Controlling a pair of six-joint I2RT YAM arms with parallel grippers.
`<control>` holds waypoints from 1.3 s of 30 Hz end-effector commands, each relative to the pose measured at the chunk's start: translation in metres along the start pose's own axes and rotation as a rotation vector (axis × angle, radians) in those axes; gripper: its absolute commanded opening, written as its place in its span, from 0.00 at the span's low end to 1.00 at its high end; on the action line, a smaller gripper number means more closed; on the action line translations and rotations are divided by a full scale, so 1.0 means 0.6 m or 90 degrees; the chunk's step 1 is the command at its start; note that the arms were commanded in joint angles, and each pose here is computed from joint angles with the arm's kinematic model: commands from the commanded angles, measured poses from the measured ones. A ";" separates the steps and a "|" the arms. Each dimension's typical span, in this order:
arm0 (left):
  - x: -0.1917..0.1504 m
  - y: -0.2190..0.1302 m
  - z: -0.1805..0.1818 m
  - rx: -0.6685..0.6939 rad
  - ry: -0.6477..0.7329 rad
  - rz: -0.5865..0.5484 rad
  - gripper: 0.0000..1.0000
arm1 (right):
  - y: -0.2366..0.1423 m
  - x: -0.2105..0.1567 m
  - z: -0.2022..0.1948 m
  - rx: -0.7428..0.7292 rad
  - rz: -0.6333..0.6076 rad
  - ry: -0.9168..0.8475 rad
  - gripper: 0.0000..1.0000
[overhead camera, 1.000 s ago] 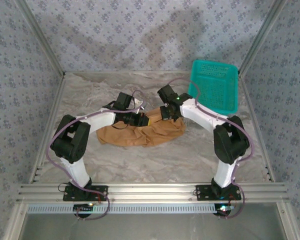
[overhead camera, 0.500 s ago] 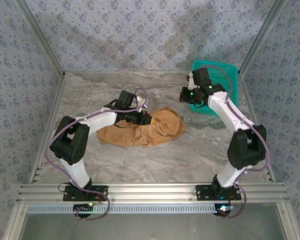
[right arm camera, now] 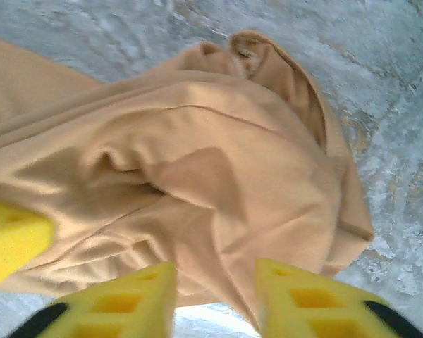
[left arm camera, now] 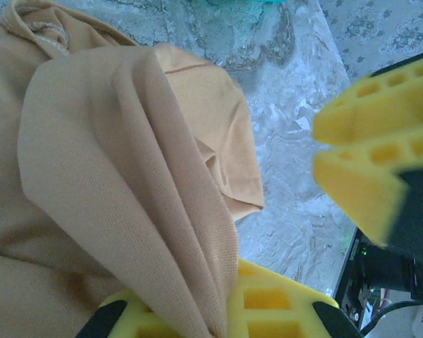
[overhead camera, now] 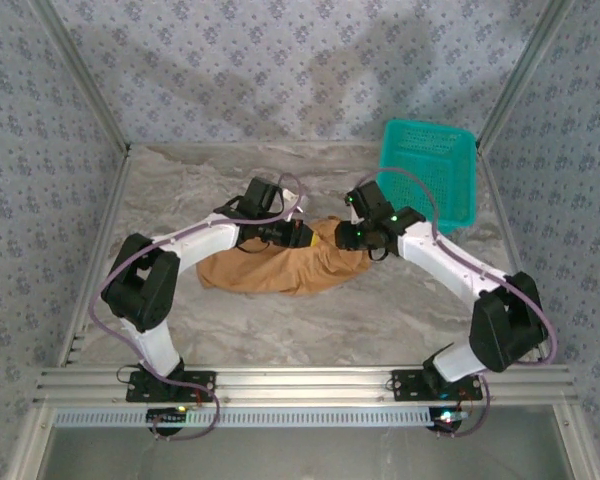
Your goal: Fold the inside-out t-shirt
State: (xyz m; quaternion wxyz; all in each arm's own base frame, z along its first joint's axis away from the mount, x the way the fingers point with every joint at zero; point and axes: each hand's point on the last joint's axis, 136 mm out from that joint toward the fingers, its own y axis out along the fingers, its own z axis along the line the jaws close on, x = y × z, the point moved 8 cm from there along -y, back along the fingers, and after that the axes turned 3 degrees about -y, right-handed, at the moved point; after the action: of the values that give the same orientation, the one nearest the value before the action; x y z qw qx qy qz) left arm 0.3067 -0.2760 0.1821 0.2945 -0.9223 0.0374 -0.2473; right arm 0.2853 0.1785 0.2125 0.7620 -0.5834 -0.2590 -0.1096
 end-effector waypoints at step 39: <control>0.028 -0.024 0.018 -0.009 -0.003 -0.036 0.00 | 0.070 -0.013 -0.141 0.097 0.041 0.260 0.00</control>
State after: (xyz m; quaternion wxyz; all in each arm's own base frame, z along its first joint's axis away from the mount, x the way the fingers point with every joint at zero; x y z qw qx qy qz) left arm 0.3236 -0.2555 0.1869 0.3044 -0.9196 0.0112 -0.2479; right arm 0.3220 0.1319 0.1784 0.9078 -0.3580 -0.1188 -0.1834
